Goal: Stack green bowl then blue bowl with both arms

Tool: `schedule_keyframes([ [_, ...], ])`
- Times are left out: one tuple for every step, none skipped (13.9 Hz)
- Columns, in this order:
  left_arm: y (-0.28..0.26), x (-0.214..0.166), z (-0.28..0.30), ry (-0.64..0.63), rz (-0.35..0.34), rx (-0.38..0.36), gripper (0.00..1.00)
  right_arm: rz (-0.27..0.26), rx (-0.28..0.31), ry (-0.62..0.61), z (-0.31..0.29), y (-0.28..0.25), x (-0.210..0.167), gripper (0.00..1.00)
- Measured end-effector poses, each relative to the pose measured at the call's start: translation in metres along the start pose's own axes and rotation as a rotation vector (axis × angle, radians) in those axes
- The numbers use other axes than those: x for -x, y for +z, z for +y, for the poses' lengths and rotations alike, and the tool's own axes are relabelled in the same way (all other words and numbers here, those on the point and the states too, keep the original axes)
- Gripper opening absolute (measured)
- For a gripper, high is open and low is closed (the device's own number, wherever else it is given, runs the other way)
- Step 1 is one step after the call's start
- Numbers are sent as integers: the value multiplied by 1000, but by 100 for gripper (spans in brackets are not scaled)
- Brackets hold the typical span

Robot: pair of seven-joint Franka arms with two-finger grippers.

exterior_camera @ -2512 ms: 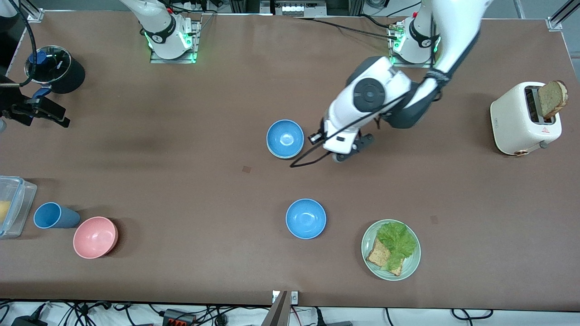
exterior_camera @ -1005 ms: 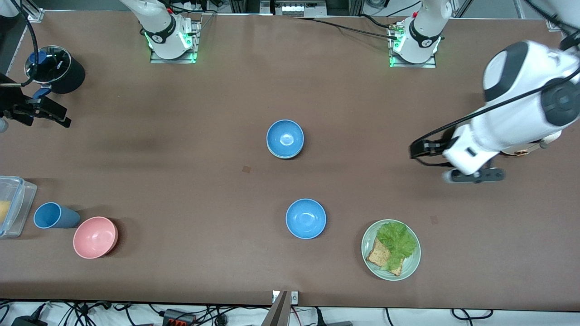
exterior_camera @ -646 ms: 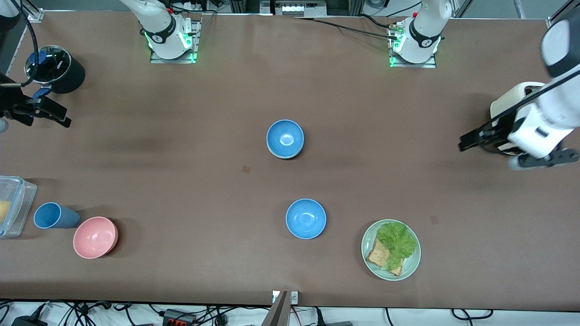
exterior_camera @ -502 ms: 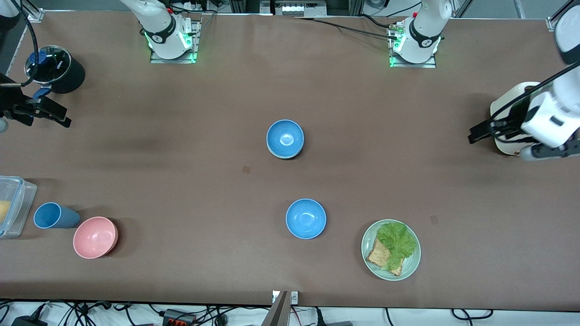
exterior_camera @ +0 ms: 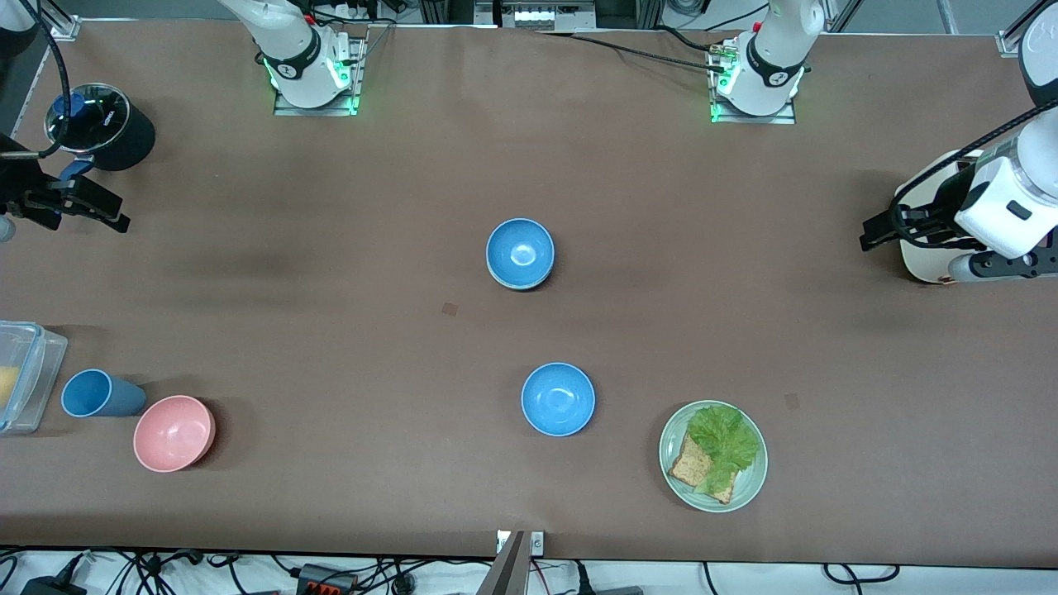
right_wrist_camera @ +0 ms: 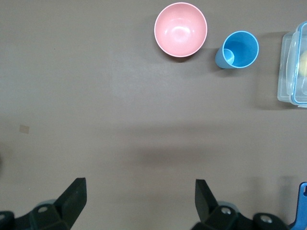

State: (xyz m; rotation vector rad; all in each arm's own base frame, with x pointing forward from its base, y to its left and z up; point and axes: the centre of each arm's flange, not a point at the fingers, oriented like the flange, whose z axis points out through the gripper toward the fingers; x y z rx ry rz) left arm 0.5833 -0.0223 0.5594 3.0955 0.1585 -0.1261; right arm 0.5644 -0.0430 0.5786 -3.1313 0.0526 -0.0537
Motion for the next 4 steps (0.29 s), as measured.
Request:
schedule_keyframes([
  [0, 1, 2, 4, -4, -1, 100, 0, 0, 0, 0, 0, 0, 100],
  [1, 2, 5, 9, -8, -1, 100, 0, 0, 0, 0, 0, 0, 100],
  [1, 2, 7, 12, -11, -2, 100, 0, 0, 0, 0, 0, 0, 100],
  [1, 3, 7, 14, -14, -2, 100, 0, 0, 0, 0, 0, 0, 100],
])
